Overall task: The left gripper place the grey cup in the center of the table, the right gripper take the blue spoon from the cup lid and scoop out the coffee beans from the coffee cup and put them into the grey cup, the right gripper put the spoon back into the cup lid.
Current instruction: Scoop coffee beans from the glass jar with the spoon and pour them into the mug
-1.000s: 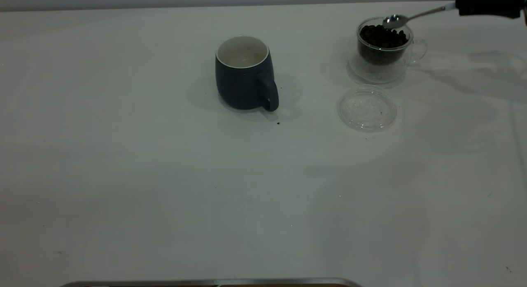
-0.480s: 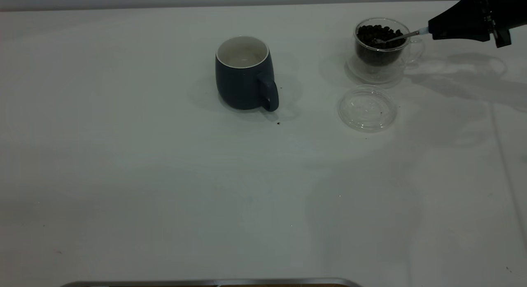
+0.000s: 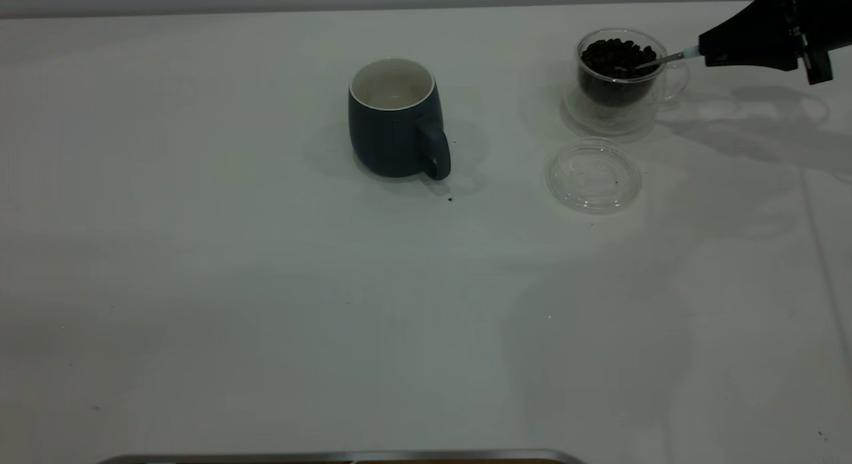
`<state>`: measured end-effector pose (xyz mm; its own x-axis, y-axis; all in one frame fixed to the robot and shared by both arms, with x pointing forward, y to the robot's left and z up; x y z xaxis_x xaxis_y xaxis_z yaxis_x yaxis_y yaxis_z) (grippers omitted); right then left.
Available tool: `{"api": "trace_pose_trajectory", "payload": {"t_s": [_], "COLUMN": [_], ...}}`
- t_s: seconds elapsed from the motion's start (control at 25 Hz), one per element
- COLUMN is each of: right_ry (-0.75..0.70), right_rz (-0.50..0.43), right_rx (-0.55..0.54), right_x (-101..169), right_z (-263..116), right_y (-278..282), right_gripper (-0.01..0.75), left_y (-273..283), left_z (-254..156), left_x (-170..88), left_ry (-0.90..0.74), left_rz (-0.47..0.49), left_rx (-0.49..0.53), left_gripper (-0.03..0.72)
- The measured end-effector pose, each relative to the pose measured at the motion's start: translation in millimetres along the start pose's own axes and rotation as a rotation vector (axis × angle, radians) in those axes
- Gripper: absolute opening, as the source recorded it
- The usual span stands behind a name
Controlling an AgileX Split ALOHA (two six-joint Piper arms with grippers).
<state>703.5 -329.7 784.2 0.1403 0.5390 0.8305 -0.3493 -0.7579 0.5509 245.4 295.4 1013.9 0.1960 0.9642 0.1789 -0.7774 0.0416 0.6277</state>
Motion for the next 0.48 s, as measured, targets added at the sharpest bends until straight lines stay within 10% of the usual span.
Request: {"api": "trace_pose_trajectory", "payload": {"t_s": [0.48], "right_ry": [-0.034], "right_rz": [0.043], "right_rx": [0.004], "right_x": [-3.4], "right_z": [0.7], "right_y": [12.0], "right_gripper": [0.099], "left_y": [0.0], "left_z": [0.0], "left_x": [0.0], "left_ry": [0.000], "left_rz": [0.000], "left_rx": [0.000], "left_gripper": [0.544]}}
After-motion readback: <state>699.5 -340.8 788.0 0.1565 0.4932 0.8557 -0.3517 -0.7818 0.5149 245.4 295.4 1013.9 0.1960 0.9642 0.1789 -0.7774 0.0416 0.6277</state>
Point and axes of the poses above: a point on each arm's last joint axis where the gripper is mounted, y pointing back along that axis away from the gripper, x along the wrist's bending axis when the last joint is at zero, z = x × y, the point moved 3 cm from there along -y, pointing out along that axis toward the gripper, and after that the axes turned 13 degrees about -y, right-handed, at the moved point
